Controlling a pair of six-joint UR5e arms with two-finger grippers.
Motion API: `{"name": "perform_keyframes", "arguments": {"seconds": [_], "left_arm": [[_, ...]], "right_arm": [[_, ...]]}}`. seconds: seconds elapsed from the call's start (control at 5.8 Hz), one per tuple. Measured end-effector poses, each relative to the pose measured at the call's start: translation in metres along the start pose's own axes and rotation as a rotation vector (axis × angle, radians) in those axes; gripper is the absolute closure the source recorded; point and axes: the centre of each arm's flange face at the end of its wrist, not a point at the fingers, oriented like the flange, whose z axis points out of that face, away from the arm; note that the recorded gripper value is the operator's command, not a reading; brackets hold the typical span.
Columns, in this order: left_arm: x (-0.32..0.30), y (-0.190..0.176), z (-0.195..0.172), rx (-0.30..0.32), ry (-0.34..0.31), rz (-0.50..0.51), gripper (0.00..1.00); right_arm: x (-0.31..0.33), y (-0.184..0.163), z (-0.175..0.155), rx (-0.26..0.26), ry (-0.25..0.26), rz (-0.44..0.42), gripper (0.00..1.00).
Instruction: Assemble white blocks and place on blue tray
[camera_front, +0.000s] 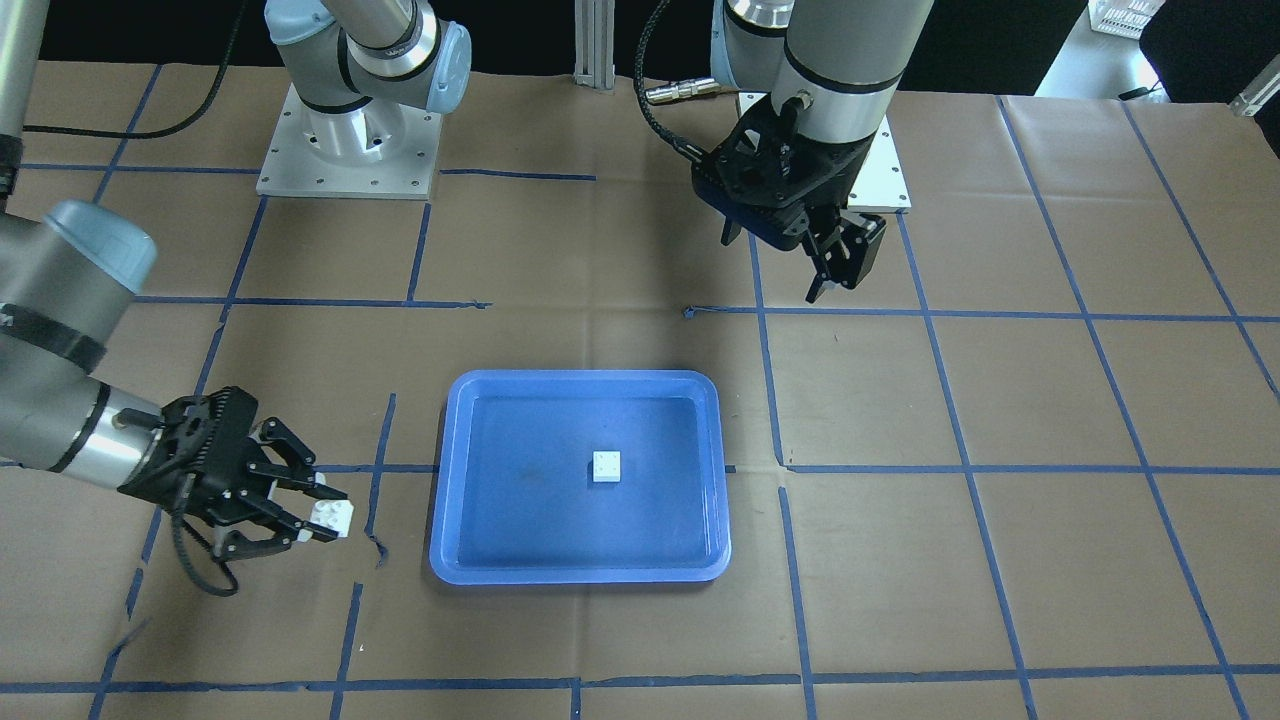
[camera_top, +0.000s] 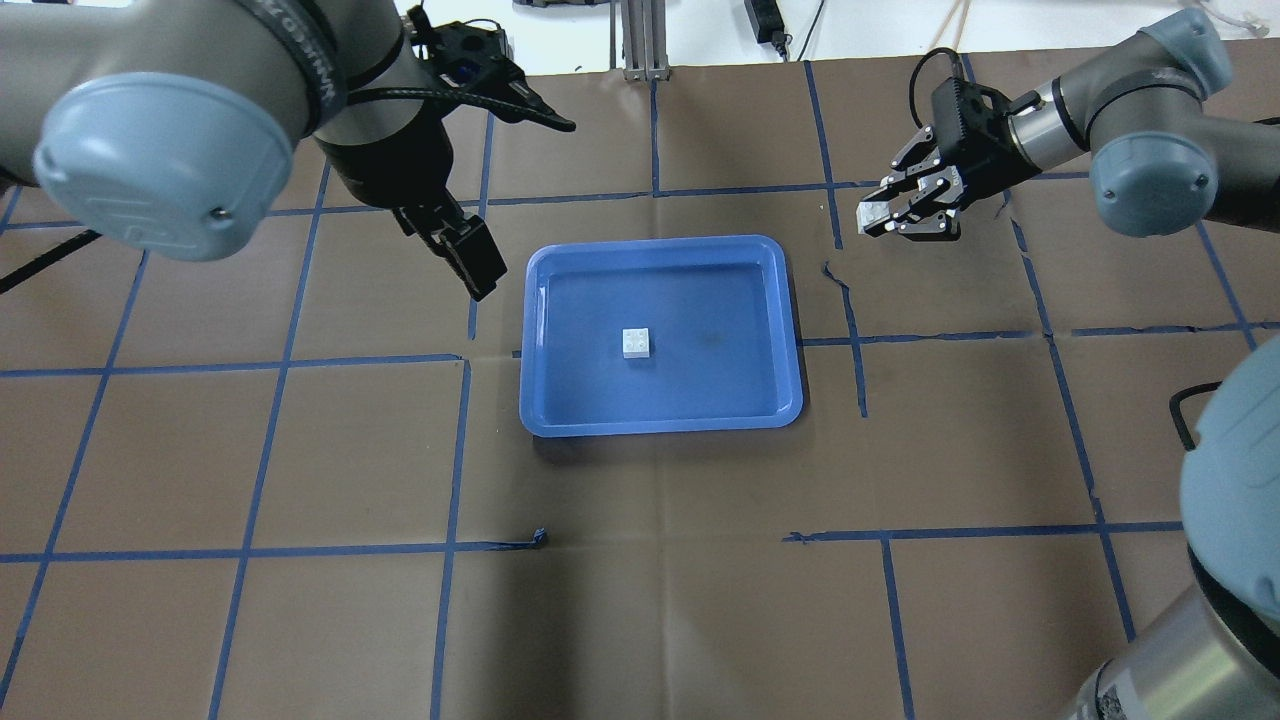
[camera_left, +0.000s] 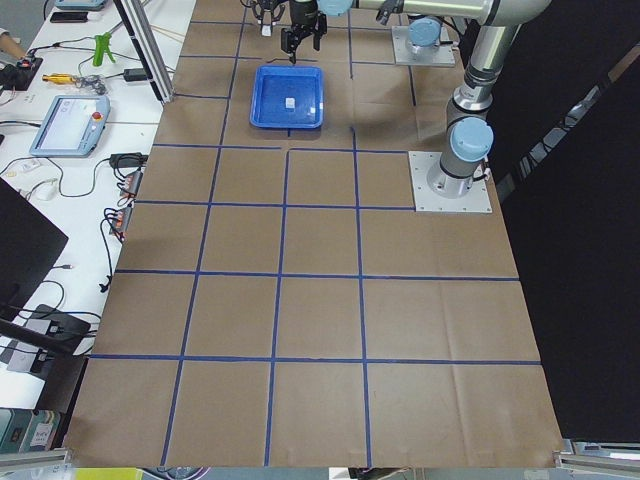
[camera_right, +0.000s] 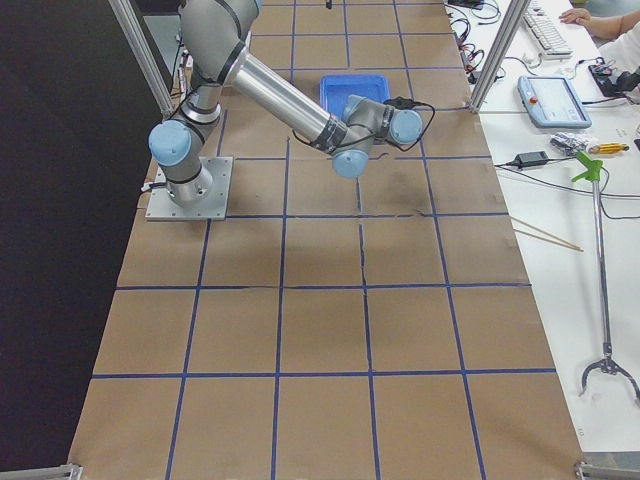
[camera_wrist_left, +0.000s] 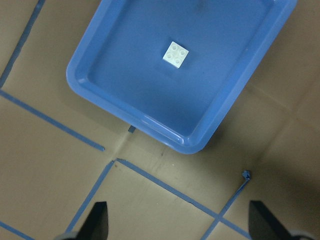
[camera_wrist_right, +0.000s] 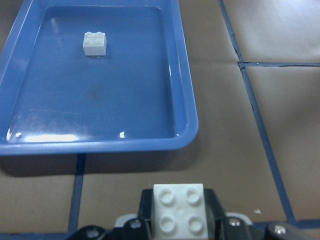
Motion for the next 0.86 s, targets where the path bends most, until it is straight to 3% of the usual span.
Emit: {"name": "perform_keyframes", "arguments": {"seconds": [0.17, 0.52, 0.86], "left_arm": [[0.004, 0.013, -0.019, 0.037, -0.015, -0.212, 0.01], [-0.013, 0.023, -0.027, 0.053, -0.017, -0.520, 0.01], [-0.045, 0.027, -0.009, 0.017, -0.007, -0.626, 0.01]], "right_arm": [[-0.010, -0.032, 0.024, -0.004, 0.002, 0.010, 0.75], [-0.040, -0.085, 0.084, -0.004, 0.042, 0.040, 0.75], [-0.077, -0.107, 0.137, 0.012, 0.068, 0.037, 0.74]]}}
